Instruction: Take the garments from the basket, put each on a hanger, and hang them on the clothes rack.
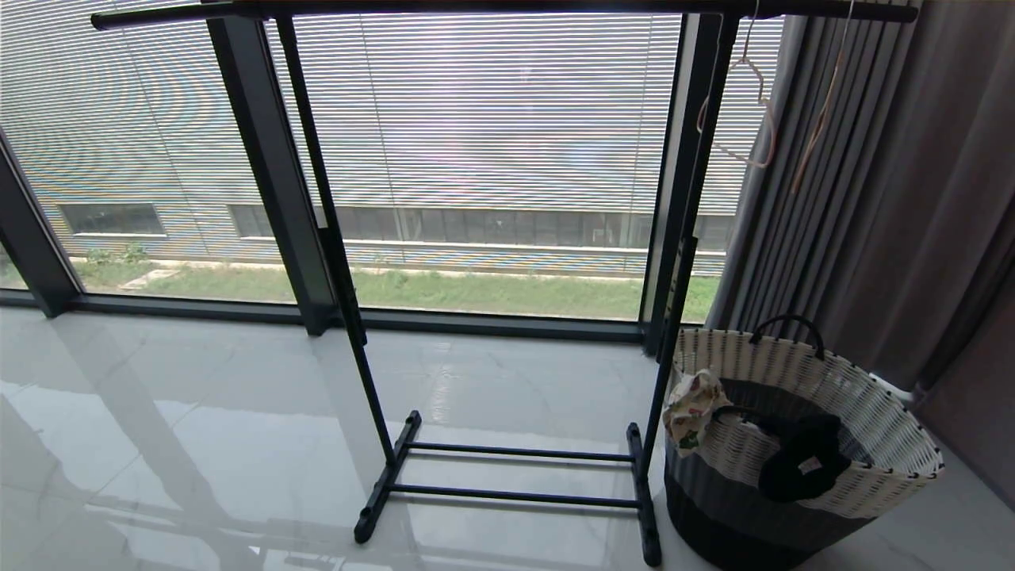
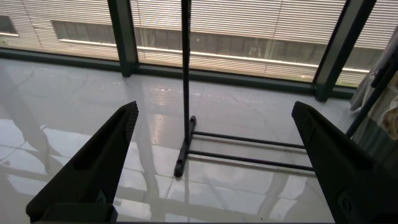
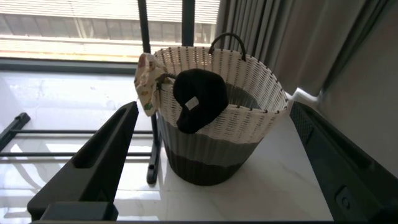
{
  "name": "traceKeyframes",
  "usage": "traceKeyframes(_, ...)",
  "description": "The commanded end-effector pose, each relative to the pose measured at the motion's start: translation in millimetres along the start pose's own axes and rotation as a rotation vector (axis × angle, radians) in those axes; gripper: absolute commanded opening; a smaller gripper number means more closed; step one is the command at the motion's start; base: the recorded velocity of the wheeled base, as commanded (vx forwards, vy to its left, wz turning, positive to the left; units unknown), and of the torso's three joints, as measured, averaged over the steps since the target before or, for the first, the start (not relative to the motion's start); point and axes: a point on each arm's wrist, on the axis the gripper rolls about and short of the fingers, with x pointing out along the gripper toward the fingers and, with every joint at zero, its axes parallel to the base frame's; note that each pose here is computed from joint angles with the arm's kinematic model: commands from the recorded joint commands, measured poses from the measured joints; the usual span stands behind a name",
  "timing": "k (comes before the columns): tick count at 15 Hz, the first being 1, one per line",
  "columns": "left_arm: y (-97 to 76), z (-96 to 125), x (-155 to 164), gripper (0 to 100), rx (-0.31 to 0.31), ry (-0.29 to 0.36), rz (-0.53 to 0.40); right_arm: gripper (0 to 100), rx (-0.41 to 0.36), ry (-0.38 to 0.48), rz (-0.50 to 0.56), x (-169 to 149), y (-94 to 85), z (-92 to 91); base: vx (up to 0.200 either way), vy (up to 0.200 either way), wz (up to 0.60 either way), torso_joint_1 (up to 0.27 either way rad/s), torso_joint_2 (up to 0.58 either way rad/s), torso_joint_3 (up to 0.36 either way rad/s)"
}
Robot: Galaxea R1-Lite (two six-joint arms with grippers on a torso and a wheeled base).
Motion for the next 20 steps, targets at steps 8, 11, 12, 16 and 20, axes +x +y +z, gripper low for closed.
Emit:
traceKeyframes(8, 0.0, -0.1, 0.0, 100, 0.001, 0.001, 0.001, 100, -0.002, 0.0, -0.001, 0.0, 0.0, 0.0, 0.1, 0.0, 0.0, -0.001, 0.0, 0.002)
traceKeyframes(11, 0.0, -0.1, 0.0, 100, 0.001, 0.001, 0.001, 100, 0.0, 0.0, -0.001, 0.0, 0.0, 0.0, 0.2, 0.0, 0.0, 0.005, 0.0, 0.004)
traceKeyframes(12, 0.0, -0.1, 0.0, 100, 0.001, 0.001, 0.001, 100, 0.0, 0.0, -0.001, 0.0, 0.0, 0.0, 0.2, 0.0, 0.0, 0.007, 0.0, 0.002)
traceKeyframes(16, 0.0, -0.1, 0.0, 100, 0.001, 0.001, 0.001, 100, 0.0, 0.0, -0.001, 0.0, 0.0, 0.0, 0.2, 0.0, 0.0, 0.001, 0.0, 0.002)
traceKeyframes(20, 0.0, -0.1, 0.0, 100, 0.001, 0.001, 0.001, 100, 0.003, 0.0, -0.001, 0.0, 0.0, 0.0, 0.05, 0.0, 0.0, -0.001, 0.0, -0.001)
